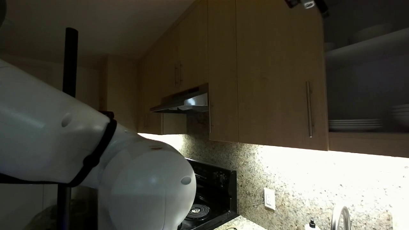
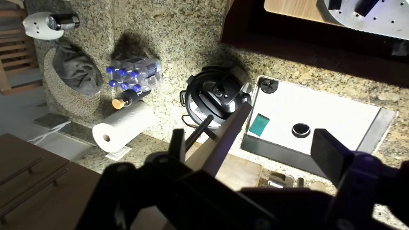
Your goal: Open the top right cabinet door
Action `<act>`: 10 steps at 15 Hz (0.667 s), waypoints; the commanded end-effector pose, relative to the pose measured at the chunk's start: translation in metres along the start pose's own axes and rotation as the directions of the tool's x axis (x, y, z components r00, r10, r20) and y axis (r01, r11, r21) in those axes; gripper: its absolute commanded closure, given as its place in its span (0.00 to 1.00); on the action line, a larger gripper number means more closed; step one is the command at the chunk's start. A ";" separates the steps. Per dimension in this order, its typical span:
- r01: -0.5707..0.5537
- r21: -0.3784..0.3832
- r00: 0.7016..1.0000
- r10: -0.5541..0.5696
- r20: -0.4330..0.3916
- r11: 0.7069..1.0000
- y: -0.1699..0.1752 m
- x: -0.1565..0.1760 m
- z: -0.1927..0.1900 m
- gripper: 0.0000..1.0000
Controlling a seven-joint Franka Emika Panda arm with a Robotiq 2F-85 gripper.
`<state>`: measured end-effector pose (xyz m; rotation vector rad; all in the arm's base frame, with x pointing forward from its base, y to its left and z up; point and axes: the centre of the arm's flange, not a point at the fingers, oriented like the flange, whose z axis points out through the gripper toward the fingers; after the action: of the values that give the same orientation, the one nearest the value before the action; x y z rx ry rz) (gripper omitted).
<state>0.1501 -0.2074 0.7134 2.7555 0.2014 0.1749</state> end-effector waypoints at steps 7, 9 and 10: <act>-0.060 0.099 0.994 0.068 -0.080 0.993 -0.055 0.056 -0.024 0.00; -0.112 0.148 0.988 0.127 -0.093 0.983 -0.068 0.067 -0.029 0.00; -0.137 0.167 0.983 0.155 -0.094 0.976 -0.075 0.073 -0.031 0.00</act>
<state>0.1909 -0.1371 0.7176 2.8697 0.1403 0.3191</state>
